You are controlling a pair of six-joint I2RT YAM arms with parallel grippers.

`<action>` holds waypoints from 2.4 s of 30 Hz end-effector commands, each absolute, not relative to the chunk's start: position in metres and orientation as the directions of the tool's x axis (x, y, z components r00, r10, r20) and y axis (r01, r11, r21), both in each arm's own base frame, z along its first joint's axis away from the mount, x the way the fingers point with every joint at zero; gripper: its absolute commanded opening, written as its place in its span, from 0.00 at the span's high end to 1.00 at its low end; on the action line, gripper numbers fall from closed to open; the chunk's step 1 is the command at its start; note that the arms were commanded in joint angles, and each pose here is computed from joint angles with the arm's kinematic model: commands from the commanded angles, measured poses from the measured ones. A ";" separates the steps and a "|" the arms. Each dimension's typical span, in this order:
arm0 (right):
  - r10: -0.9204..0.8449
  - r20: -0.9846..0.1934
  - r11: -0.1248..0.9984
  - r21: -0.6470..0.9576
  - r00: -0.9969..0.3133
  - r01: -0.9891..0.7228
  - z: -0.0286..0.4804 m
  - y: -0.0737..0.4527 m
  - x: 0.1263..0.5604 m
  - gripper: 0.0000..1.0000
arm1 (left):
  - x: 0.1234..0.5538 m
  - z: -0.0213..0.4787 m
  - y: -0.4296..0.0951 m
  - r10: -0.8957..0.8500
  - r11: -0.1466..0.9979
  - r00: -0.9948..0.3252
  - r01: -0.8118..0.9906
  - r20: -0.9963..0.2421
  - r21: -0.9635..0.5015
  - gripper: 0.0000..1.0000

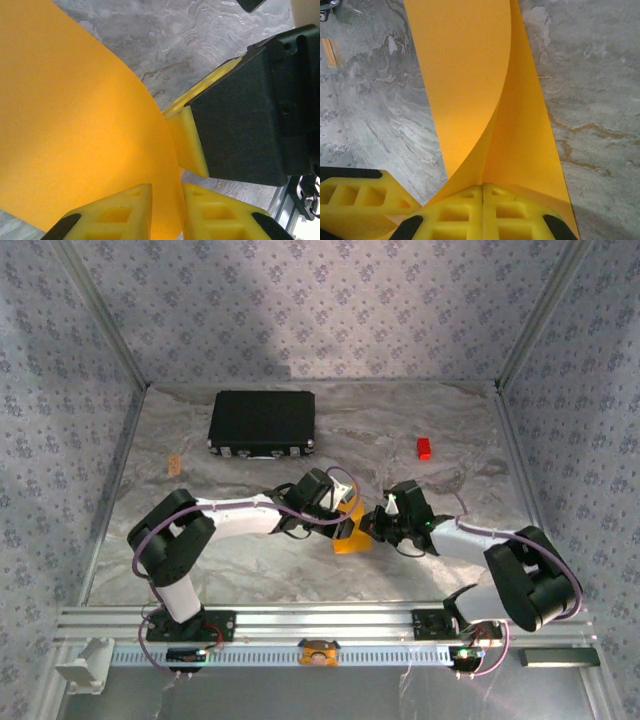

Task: Fold a paper plane with a square sheet of paper (pick it up from the middle)
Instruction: Fold the triangle a second time at the center of the table.

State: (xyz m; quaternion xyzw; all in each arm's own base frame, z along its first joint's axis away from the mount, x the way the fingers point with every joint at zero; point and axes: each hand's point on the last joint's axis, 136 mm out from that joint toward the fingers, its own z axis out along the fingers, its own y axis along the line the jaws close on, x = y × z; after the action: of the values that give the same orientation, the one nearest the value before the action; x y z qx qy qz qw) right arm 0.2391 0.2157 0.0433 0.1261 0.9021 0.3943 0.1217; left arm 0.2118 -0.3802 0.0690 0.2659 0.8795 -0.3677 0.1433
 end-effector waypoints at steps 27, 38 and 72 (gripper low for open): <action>0.300 -0.097 0.794 0.577 -0.949 0.192 0.011 0.198 0.231 0.96 | 0.222 0.060 -0.371 0.334 0.599 -0.838 0.542 -0.431 -0.589 1.00; 0.246 -0.107 0.877 0.449 -0.963 0.174 -0.003 0.178 0.221 0.98 | 0.241 0.040 -0.355 0.314 0.664 -0.852 0.512 -0.418 -0.545 1.00; 0.213 -0.099 0.883 0.446 -0.972 0.148 -0.002 0.184 0.216 0.96 | 0.244 0.047 -0.363 0.348 0.633 -0.836 0.543 -0.424 -0.552 1.00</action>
State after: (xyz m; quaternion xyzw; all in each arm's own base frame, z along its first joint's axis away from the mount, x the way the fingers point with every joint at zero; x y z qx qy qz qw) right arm 0.2291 0.2052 0.0179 0.0853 0.9526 0.2757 0.0964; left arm 0.2396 -0.3540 0.0243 0.2335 0.9044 -0.3346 0.1249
